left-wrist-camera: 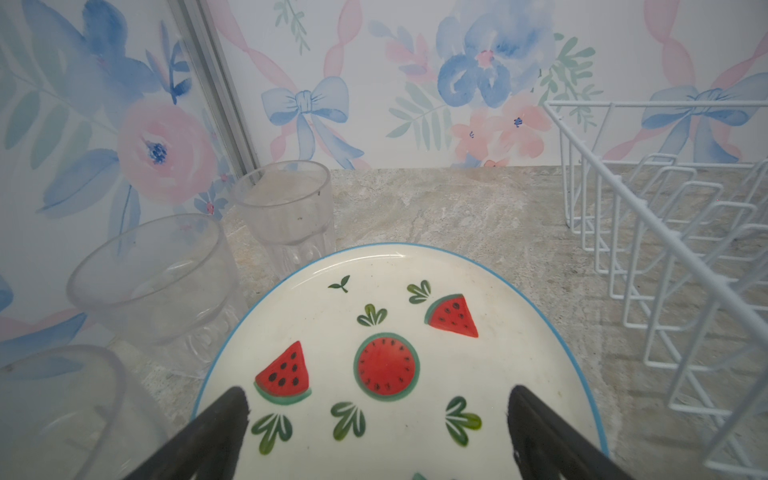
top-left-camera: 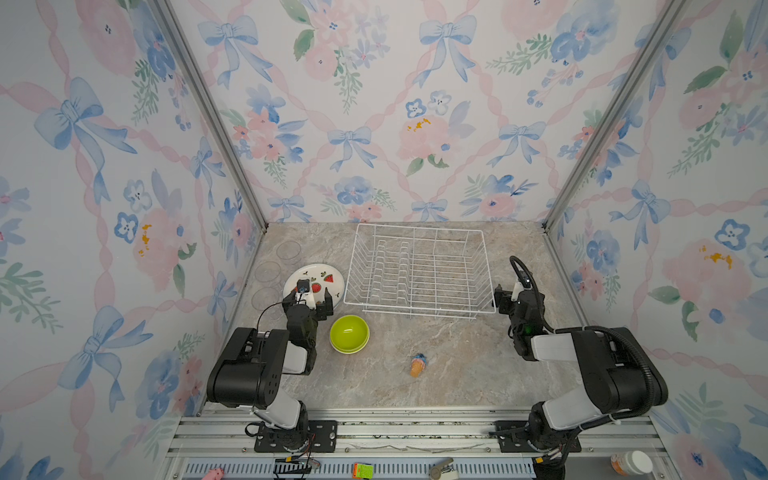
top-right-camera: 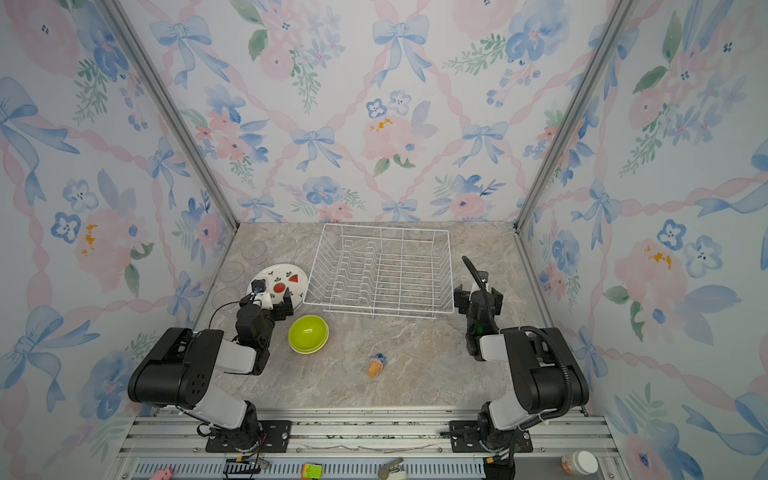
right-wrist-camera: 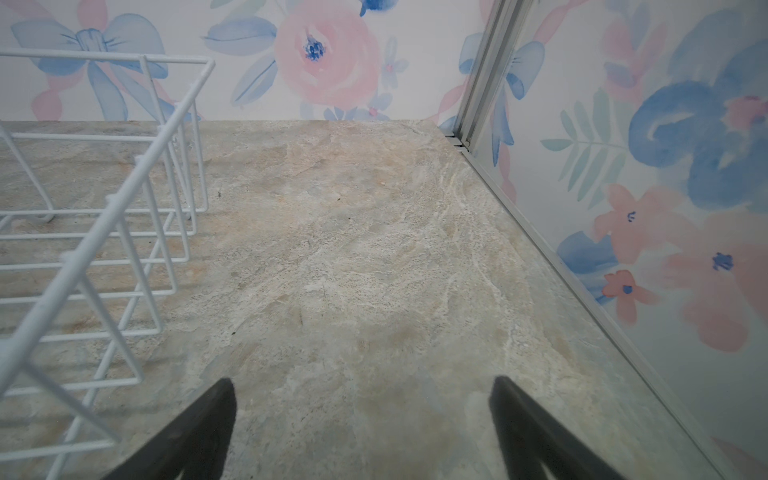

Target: Unload the mixed dishes from the dish rack

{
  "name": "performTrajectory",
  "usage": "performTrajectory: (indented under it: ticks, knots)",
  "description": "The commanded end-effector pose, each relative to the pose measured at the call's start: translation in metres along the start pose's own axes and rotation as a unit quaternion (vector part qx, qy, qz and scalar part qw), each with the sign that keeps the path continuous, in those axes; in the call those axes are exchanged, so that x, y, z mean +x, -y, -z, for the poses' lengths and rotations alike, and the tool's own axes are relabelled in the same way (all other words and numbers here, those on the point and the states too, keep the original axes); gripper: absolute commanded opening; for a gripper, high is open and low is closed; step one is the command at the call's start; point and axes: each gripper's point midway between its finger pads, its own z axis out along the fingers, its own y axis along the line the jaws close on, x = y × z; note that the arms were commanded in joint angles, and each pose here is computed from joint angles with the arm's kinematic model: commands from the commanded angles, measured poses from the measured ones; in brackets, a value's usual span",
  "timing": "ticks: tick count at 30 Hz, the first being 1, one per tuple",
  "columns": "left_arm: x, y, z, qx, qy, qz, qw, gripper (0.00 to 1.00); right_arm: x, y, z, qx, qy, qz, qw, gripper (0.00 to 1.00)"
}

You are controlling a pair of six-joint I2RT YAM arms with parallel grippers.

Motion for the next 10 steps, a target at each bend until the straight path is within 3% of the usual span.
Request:
performTrajectory:
  ticks: [1, 10]
  knots:
    - [-0.0021, 0.0026, 0.0001, 0.007, 0.007, -0.006, 1.000, 0.98, -0.0027, -0.0028, -0.0004, -0.012, 0.010, -0.007, 1.000, 0.97]
    - [-0.0001, 0.0023, -0.0024, 0.018, 0.000, 0.001, 1.000, 0.98, -0.0016, -0.0028, -0.0014, -0.016, 0.007, -0.008, 1.000, 0.97]
